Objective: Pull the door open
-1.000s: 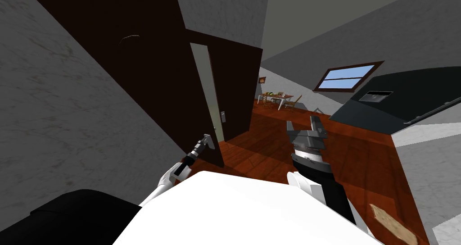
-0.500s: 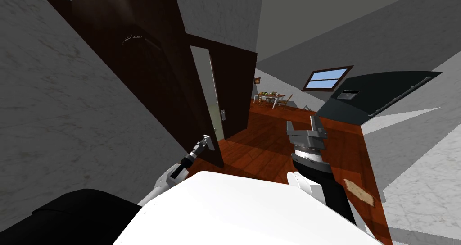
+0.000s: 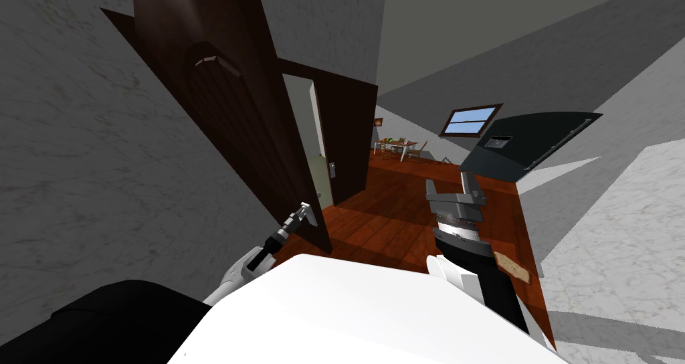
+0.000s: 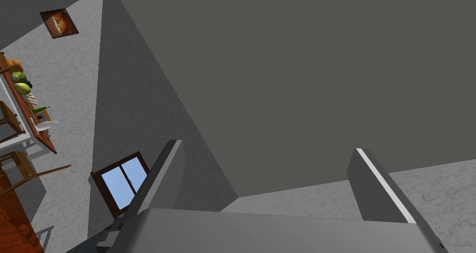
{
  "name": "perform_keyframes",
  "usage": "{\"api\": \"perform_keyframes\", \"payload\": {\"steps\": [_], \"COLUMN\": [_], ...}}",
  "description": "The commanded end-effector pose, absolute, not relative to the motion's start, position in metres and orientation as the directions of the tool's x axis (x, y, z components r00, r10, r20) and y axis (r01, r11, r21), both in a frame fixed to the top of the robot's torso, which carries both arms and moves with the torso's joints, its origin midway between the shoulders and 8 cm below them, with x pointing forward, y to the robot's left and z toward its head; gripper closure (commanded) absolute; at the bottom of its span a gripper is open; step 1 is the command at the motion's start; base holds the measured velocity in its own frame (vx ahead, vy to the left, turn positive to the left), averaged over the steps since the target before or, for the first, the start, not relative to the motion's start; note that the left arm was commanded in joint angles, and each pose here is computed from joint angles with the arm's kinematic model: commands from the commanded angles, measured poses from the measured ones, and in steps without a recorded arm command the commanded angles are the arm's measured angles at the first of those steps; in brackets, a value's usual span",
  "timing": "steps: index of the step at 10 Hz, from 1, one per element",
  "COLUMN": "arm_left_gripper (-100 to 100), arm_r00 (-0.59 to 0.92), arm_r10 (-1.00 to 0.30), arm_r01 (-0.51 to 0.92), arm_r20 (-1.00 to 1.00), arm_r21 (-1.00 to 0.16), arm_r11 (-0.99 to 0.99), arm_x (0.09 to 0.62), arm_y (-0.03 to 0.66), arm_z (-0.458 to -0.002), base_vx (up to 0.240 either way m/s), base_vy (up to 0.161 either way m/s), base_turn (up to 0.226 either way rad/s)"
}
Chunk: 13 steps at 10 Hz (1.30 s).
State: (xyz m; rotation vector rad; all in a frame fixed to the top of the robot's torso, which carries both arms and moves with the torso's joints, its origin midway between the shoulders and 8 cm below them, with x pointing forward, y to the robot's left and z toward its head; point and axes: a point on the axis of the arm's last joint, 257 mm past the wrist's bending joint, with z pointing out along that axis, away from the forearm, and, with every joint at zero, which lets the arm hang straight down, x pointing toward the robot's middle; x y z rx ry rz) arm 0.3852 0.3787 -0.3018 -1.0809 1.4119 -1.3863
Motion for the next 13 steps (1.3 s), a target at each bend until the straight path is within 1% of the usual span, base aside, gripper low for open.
{"api": "perform_keyframes", "payload": {"steps": [1,3,13], "arm_left_gripper": [100,100,100], "arm_r00": [-0.271,-0.288,-0.365], "arm_r10": [-0.963,-0.958,-0.931], "arm_r01": [-0.011,-0.015,0.013], "arm_r20": [-0.006,-0.007,-0.004], "arm_r21": [-1.0,-1.0,-1.0], "arm_r11": [0.01,0.012,0.0], "arm_x": [0.375,0.361,0.318], "arm_y": [0.385,0.393,0.407], "arm_z": [-0.303,-0.305,-0.296], "base_vx": [-0.071,-0.071,-0.046], "base_vy": [0.042,0.045,0.026], "base_turn": [-0.067,-0.073,-0.033]}}
